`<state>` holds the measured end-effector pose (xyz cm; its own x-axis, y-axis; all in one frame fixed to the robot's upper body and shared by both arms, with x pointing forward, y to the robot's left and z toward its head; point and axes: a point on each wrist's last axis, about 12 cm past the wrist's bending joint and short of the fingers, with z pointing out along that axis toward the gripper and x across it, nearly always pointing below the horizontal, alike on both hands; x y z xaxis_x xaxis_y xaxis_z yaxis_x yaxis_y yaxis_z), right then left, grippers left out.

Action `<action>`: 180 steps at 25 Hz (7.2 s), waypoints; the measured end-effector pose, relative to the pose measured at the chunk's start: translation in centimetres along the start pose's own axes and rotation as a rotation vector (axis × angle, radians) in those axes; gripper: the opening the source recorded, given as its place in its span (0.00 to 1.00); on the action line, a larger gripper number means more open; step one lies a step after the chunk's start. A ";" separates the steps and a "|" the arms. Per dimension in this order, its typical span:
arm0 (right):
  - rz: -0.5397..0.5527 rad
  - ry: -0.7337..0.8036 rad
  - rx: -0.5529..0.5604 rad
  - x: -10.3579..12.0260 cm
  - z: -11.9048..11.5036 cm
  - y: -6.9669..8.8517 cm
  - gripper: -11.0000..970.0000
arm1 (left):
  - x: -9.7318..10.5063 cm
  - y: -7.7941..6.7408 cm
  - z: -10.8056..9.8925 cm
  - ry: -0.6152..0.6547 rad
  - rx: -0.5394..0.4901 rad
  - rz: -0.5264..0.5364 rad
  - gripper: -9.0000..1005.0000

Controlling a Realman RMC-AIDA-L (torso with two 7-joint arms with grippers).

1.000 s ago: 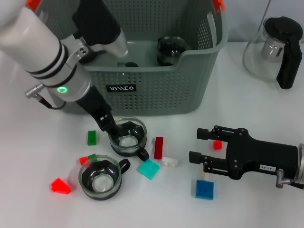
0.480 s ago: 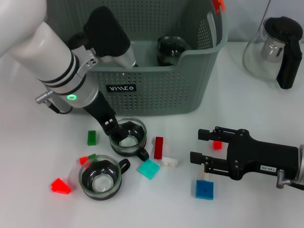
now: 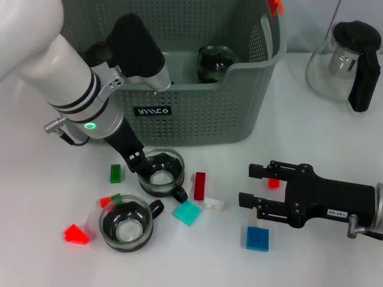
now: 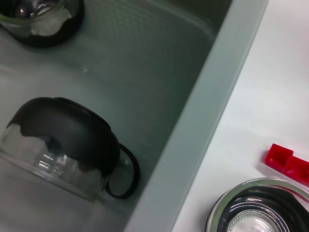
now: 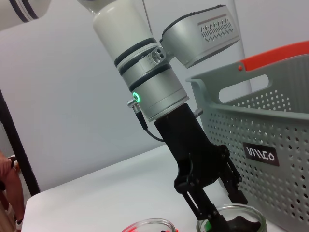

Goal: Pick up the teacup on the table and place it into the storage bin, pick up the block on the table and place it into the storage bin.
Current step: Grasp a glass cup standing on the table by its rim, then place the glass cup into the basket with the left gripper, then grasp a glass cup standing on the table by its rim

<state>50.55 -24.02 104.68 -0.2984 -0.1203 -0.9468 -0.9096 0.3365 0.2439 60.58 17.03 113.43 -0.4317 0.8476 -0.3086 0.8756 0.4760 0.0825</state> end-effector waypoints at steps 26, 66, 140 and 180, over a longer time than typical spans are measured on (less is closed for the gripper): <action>0.013 0.004 0.001 0.2 -0.1 0.0 0.74 | -0.2 -0.3 0.9 0.051 -0.051 -0.004 0.23; 0.016 0.005 0.004 0.1 -0.3 -0.1 0.74 | -0.7 -0.3 -3.8 -0.047 0.066 -0.067 0.06; 0.054 0.009 0.008 -0.3 -0.6 -0.6 0.74 | 9.1 2.3 -10.3 -0.587 0.243 -0.010 0.71; 0.071 0.027 0.044 -0.5 -0.4 -1.3 0.74 | 10.5 -0.5 -1.3 -0.112 0.190 0.036 0.70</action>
<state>51.73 -24.77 104.92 -0.3703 -0.1193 -0.9212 -0.8723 0.3856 0.3007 55.34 25.98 111.34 -0.3819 0.8268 -0.4130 0.9197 0.3840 -0.0816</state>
